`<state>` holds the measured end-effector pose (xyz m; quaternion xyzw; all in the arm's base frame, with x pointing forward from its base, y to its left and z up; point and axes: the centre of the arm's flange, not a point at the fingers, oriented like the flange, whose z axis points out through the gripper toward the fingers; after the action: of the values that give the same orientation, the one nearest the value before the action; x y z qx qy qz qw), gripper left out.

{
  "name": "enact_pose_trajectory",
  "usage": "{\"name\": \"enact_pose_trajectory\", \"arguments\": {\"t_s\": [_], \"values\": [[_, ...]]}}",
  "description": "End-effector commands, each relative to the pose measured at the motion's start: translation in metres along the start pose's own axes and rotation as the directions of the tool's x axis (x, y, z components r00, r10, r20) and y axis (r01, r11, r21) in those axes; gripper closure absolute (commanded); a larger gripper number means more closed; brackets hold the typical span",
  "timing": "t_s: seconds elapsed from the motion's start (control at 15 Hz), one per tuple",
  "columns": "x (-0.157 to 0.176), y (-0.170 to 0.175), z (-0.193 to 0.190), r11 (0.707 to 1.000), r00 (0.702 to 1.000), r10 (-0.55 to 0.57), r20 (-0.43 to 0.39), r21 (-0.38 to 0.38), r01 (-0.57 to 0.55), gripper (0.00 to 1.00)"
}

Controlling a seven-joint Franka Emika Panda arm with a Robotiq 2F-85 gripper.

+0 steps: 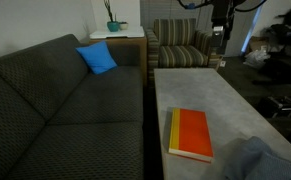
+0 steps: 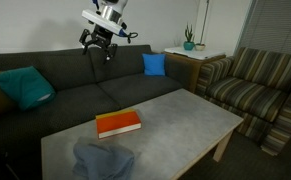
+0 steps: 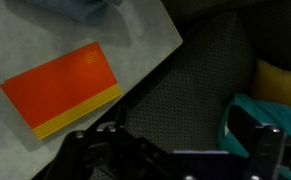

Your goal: Move the book to the right slightly

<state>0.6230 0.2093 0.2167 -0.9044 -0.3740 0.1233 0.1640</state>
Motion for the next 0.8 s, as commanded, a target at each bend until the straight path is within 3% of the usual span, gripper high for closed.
{"name": "enact_pose_trajectory", "arguments": {"t_s": [0.0, 0.27, 0.4, 0.73], "values": [[0.0, 0.0, 0.0, 1.0, 1.0, 0.0, 0.0, 0.0, 0.0, 0.0], [0.004, 0.002, 0.002, 0.997, 0.999, 0.036, -0.021, -0.063, -0.037, 0.0], [0.017, 0.01, 0.005, 0.99, 0.997, 0.077, -0.023, -0.118, -0.08, 0.0], [0.051, 0.035, 0.026, 0.981, 0.996, 0.093, -0.002, -0.17, -0.092, 0.0]]}}
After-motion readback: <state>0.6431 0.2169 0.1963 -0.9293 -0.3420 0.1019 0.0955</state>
